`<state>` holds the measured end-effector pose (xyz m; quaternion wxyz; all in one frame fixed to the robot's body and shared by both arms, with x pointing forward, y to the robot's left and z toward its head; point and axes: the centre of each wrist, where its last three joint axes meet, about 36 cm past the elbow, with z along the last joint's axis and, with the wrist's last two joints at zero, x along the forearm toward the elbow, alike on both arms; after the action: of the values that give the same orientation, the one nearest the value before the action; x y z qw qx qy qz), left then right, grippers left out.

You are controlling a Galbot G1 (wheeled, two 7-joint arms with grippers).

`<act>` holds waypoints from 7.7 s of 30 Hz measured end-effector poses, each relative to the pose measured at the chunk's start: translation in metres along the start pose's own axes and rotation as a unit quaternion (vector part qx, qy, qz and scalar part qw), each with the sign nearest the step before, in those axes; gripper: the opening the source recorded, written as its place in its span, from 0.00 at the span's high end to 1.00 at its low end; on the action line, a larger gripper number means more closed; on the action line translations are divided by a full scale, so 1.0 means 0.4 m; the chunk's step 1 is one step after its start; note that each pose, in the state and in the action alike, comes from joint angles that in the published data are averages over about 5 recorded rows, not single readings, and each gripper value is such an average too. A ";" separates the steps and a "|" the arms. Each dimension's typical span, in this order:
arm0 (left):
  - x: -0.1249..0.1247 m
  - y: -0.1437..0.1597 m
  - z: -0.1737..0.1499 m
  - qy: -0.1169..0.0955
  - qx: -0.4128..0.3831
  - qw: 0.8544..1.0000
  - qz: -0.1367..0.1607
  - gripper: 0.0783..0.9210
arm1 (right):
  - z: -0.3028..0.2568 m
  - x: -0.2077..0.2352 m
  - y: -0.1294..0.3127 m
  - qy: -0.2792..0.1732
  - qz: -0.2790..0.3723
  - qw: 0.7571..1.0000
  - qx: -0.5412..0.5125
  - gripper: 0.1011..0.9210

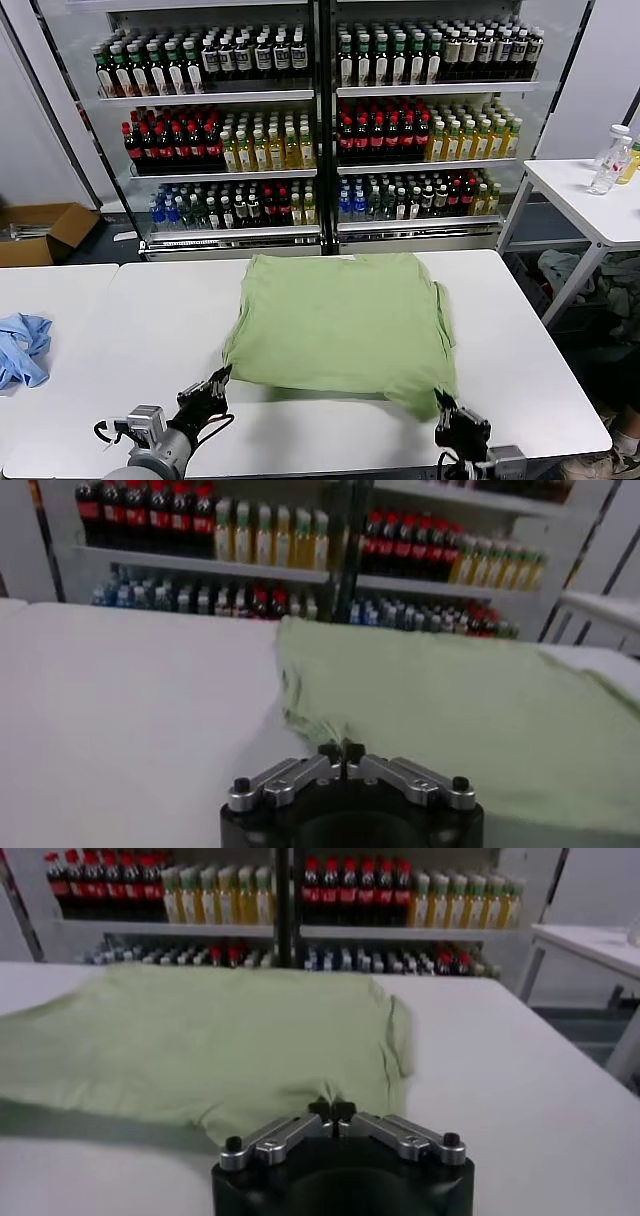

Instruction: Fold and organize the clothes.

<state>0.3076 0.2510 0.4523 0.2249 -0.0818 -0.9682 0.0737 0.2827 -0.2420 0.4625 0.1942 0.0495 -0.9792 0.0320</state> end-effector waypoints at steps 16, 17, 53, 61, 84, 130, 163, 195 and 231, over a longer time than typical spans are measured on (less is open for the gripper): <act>-0.230 0.027 -0.052 -0.024 0.005 1.000 -0.012 0.99 | -0.104 -0.330 -0.071 -0.025 -0.007 0.998 0.050 0.98; -0.246 0.028 -0.051 -0.022 0.004 1.000 -0.015 0.99 | -0.108 -0.345 -0.071 -0.024 -0.008 0.998 0.053 0.96; -0.354 0.029 0.048 0.031 -0.005 0.998 -0.059 0.56 | 0.037 -0.396 -0.142 0.080 0.018 0.997 0.008 0.52; -0.349 0.037 0.046 0.037 0.023 0.999 -0.032 0.82 | 0.043 -0.381 -0.154 0.087 0.002 0.996 0.002 0.79; 0.038 -0.005 0.074 0.044 0.069 0.997 -0.014 0.96 | 0.038 -0.007 -0.113 0.065 -0.035 0.996 0.055 0.76; -0.566 0.100 -0.096 0.048 -0.051 0.994 -0.082 0.27 | -0.258 -0.894 -0.047 0.102 -0.023 0.994 0.015 0.35; -0.417 0.145 -0.130 0.001 0.022 1.000 -0.018 0.99 | -0.320 -0.659 -0.133 0.006 -0.059 0.998 -0.033 0.99; -0.140 0.034 0.059 0.014 -0.062 0.997 -0.044 0.58 | -0.013 -0.170 -0.087 0.051 -0.032 0.998 -0.019 0.57; -0.160 -0.018 0.193 -0.063 0.052 0.989 -0.122 0.98 | -0.015 -0.063 -0.076 0.036 -0.015 0.999 -0.003 0.12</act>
<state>0.3289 0.2236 0.3577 0.1748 0.0534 -0.9780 0.1008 0.3115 -0.2697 0.4595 0.2298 0.0628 -0.9708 0.0276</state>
